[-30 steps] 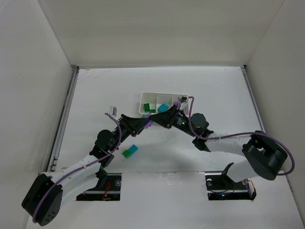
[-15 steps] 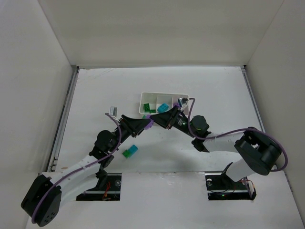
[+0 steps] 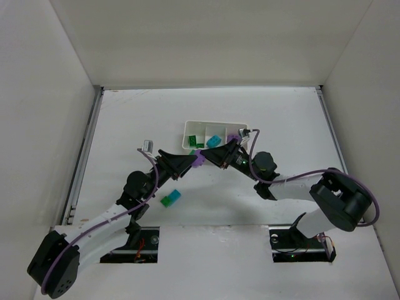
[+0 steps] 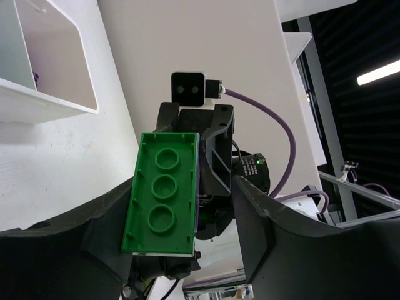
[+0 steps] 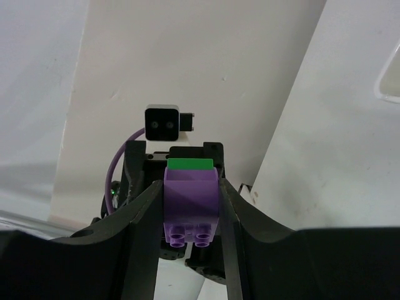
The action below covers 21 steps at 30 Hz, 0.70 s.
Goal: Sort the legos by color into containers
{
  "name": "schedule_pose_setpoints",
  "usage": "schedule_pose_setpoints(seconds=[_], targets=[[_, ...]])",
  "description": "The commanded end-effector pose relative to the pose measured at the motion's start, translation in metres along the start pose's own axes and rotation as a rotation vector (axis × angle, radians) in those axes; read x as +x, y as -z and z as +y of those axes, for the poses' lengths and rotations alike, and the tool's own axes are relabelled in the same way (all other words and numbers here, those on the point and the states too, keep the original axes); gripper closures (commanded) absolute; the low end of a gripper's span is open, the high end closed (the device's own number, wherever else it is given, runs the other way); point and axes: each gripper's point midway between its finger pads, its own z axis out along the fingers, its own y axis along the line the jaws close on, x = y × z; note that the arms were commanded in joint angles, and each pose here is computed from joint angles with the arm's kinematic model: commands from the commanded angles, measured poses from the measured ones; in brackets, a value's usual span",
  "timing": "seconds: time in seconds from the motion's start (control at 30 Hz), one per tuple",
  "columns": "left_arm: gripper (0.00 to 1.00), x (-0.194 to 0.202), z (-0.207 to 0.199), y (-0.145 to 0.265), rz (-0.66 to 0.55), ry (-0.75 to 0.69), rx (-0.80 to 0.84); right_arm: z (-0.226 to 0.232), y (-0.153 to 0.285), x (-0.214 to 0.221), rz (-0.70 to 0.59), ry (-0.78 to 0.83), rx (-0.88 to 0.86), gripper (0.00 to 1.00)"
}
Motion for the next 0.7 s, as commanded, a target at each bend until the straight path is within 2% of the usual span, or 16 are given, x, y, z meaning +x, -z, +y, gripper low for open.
schedule_pose_setpoints(seconds=[0.0, 0.2, 0.53, 0.67], targets=[[0.45, -0.008, -0.012, 0.003, -0.033, -0.034, 0.055, 0.008, 0.005, -0.013, -0.049, 0.056, -0.023, 0.68], [0.45, -0.01, -0.003, 0.002, -0.035, -0.032, 0.026, 0.002, 0.013, -0.023, -0.069, 0.066, -0.006, 0.67], [0.6, -0.008, 0.001, 0.0, -0.022, -0.035, 0.01, -0.002, 0.017, -0.031, -0.085, 0.066, 0.002, 0.67], [0.69, -0.009, 0.004, 0.0, -0.023, -0.034, 0.002, -0.003, 0.018, -0.031, -0.085, 0.066, 0.004, 0.67]])
